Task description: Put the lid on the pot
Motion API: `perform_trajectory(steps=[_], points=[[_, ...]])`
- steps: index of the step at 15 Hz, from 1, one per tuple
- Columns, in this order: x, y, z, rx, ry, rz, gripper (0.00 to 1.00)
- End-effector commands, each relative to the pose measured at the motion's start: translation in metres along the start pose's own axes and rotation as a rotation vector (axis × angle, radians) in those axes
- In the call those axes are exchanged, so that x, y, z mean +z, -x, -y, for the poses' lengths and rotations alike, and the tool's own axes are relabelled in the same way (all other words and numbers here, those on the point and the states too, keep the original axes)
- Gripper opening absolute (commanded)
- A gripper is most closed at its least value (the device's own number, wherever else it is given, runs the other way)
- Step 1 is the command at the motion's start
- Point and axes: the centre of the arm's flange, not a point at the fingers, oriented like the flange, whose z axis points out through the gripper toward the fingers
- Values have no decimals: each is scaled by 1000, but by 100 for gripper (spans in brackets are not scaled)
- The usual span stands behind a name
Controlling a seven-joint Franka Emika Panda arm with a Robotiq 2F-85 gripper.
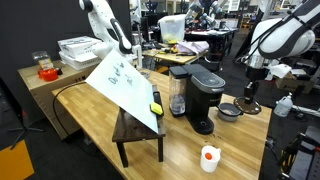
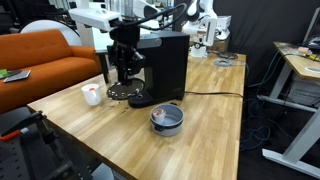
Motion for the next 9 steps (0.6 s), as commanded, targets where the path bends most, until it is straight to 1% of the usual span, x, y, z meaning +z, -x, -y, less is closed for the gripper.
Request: perform_trajectory(steps=[1, 6, 9], points=[[18, -28, -22, -6, 29, 11, 8], [31, -67, -49, -18, 51, -4, 8], [35, -92, -63, -7, 44, -23, 8]])
